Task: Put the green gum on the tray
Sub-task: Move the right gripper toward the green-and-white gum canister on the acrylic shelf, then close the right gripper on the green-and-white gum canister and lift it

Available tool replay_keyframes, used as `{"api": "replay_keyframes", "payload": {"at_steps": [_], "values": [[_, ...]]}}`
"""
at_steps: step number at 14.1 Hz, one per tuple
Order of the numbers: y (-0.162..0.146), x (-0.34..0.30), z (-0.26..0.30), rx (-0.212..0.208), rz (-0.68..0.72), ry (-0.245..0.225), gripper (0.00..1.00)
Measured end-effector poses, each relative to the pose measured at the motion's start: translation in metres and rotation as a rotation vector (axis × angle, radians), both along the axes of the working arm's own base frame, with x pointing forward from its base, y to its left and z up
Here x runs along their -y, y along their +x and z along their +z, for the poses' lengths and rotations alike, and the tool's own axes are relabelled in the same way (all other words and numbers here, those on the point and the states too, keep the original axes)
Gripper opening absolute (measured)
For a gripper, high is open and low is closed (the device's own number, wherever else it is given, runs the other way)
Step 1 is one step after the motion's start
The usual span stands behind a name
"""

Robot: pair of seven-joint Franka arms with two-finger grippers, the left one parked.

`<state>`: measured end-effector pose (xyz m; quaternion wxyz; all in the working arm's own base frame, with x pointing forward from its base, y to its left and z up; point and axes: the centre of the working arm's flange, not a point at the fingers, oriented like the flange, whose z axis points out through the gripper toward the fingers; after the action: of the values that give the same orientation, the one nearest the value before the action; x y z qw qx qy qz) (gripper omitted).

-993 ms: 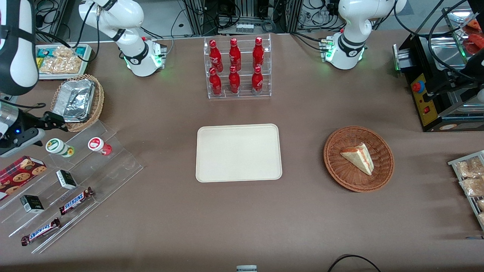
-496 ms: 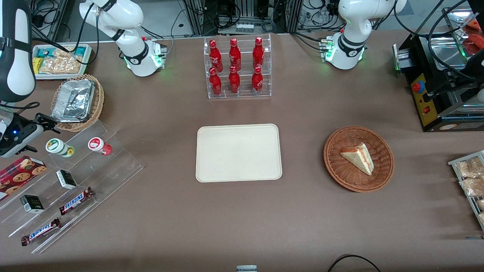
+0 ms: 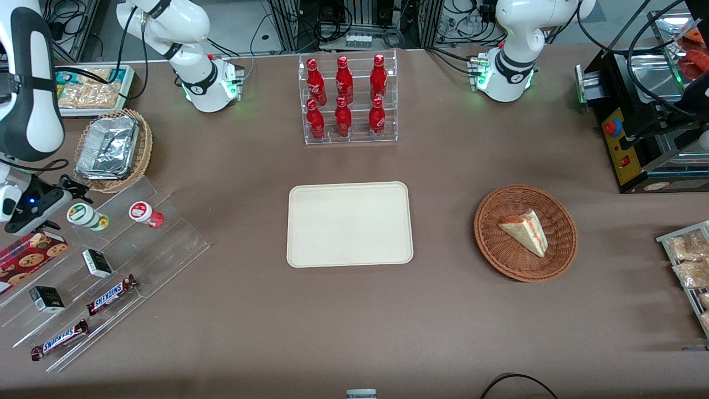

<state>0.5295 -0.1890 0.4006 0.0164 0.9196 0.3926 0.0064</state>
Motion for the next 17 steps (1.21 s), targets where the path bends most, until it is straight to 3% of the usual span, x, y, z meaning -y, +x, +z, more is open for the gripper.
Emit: {"api": "replay_keyframes", "payload": {"at_steps": [6, 9, 10, 17], "values": [[-0.007, 0.005, -0.018, 0.003, -0.006, -0.002, 0.96], [-0.011, 0.013, -0.023, -0.005, -0.006, 0.0, 0.63], [-0.011, 0.013, -0.023, -0.005, -0.006, 0.0, 0.59], [0.001, 0.005, 0.003, -0.017, -0.019, 0.006, 0.59]]}}
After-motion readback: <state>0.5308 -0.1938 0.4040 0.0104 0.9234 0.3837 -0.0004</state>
